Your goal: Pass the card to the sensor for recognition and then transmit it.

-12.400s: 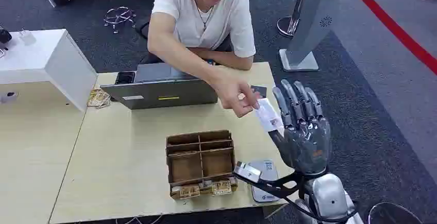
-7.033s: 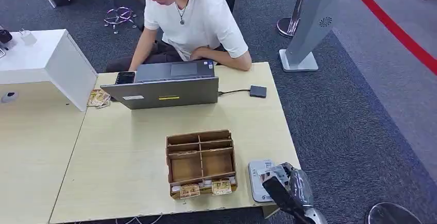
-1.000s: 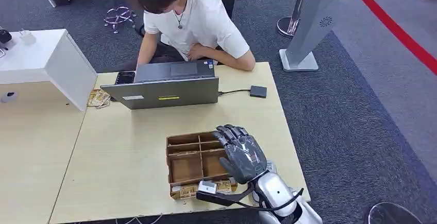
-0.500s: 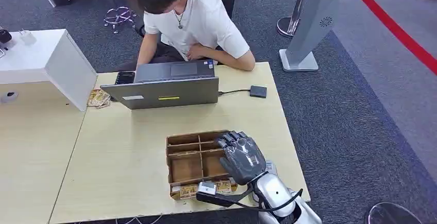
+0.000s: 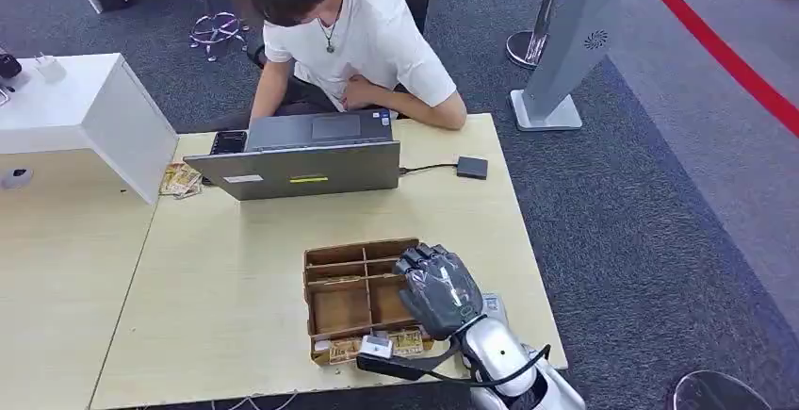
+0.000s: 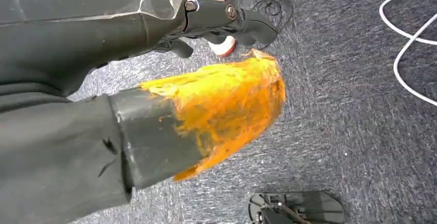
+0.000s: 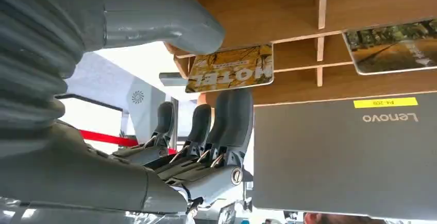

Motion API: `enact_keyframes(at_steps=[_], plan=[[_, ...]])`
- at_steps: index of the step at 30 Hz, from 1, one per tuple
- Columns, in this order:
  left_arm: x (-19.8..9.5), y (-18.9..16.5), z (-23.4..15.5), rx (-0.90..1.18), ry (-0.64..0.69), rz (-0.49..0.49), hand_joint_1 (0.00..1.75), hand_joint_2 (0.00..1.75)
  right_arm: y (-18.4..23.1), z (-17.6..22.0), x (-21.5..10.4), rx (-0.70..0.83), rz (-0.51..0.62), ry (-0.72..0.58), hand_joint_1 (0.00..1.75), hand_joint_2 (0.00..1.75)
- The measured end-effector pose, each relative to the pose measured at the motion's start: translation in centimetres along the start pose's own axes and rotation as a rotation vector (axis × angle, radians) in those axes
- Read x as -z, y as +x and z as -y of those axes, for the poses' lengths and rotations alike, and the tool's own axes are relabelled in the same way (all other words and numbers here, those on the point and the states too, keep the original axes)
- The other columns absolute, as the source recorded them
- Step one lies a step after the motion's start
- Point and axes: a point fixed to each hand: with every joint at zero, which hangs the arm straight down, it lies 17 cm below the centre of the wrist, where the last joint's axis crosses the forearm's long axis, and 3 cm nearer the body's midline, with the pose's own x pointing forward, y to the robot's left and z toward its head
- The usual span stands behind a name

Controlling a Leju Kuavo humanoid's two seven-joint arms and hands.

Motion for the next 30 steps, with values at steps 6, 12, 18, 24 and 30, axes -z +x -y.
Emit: enact_keyframes(at_steps=[6,12,18,24,30], plan=[[0.0,0.1,0.0,0.009,-0.002,0.001,0.0,0.0,0.0,-0.5,0.3,-0.003,0.004,0.016,0.91,1.75],[0.0,0.2,0.1,0.01,-0.005,0.004,0.0,0.0,0.0,-0.8,0.8,-0.004,0.006,0.028,1.03,1.75],[0.0,0.3,0.1,0.012,-0.006,0.004,0.0,0.0,0.2,-1.2,1.1,-0.005,0.012,0.039,1.34,1.75],[0.0,0.3,0.3,0.013,-0.012,0.004,0.0,0.0,0.1,-1.3,1.4,-0.008,0.013,0.042,1.45,1.75],[0.0,0.3,0.2,0.014,-0.012,0.005,0.0,0.0,0.2,-1.2,1.7,-0.009,0.015,0.038,1.64,1.75]])
